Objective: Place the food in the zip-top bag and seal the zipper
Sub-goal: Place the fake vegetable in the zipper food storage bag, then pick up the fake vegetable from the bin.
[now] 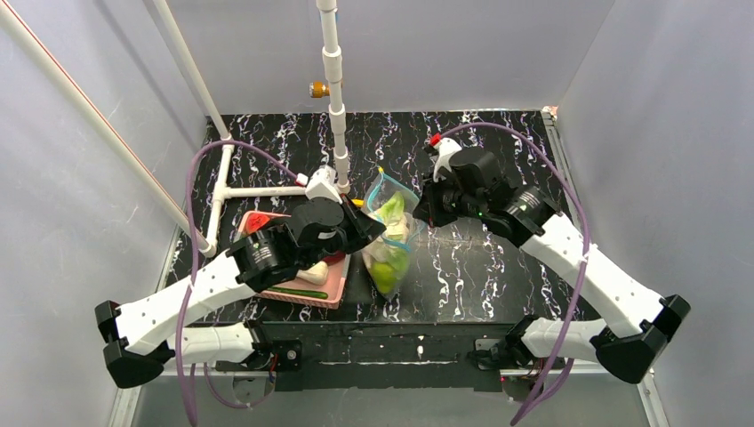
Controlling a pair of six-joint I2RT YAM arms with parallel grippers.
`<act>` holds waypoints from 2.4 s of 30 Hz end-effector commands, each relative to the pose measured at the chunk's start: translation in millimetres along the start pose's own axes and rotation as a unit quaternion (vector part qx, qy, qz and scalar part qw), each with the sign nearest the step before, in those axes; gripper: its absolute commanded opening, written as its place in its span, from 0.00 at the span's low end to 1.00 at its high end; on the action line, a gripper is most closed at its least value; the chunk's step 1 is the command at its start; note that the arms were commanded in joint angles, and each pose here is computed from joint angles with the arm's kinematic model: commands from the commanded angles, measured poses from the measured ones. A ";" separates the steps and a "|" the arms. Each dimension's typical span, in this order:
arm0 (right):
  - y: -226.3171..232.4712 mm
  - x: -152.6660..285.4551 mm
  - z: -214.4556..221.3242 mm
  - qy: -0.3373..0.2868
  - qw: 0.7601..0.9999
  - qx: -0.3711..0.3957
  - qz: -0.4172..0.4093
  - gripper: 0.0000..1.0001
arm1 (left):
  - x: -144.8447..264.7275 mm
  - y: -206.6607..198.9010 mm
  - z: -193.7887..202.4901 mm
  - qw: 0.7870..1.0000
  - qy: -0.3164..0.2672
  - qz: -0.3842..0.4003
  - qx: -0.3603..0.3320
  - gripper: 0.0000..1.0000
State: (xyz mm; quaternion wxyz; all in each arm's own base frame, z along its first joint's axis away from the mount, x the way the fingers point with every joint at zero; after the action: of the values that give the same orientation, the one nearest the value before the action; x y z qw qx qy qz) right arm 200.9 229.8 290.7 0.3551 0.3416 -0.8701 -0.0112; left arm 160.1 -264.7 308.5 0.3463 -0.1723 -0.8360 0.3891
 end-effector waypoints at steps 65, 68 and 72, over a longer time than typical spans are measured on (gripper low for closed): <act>22.8 19.7 1.0 -0.054 0.993 0.014 -0.104 0.01 | -20.5 188.1 -39.0 0.847 0.277 -0.191 -0.411 0.75; 22.9 17.3 2.3 -0.050 0.993 0.011 -0.105 0.01 | -31.8 203.4 -39.1 0.803 0.331 -0.199 -0.454 0.72; 21.6 17.4 3.4 -0.050 0.994 0.011 -0.101 0.01 | -45.4 211.8 -39.7 0.775 0.356 -0.190 -0.486 0.66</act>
State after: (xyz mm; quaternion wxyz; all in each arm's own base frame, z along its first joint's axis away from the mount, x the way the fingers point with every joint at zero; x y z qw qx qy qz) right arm 173.8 232.1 287.6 0.3438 0.4160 -0.8409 -0.0409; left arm 223.6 -141.2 142.9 0.5593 -0.2168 -0.7848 -0.1556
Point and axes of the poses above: each gripper's point midway between its finger pads, its own x axis back along the fingers, its own y axis along the line the jaws close on, z = x × y, the point moved 4 cm from there along x, back along the fingers, and after that the axes turned 4 degrees about x, right-handed, at the moved point
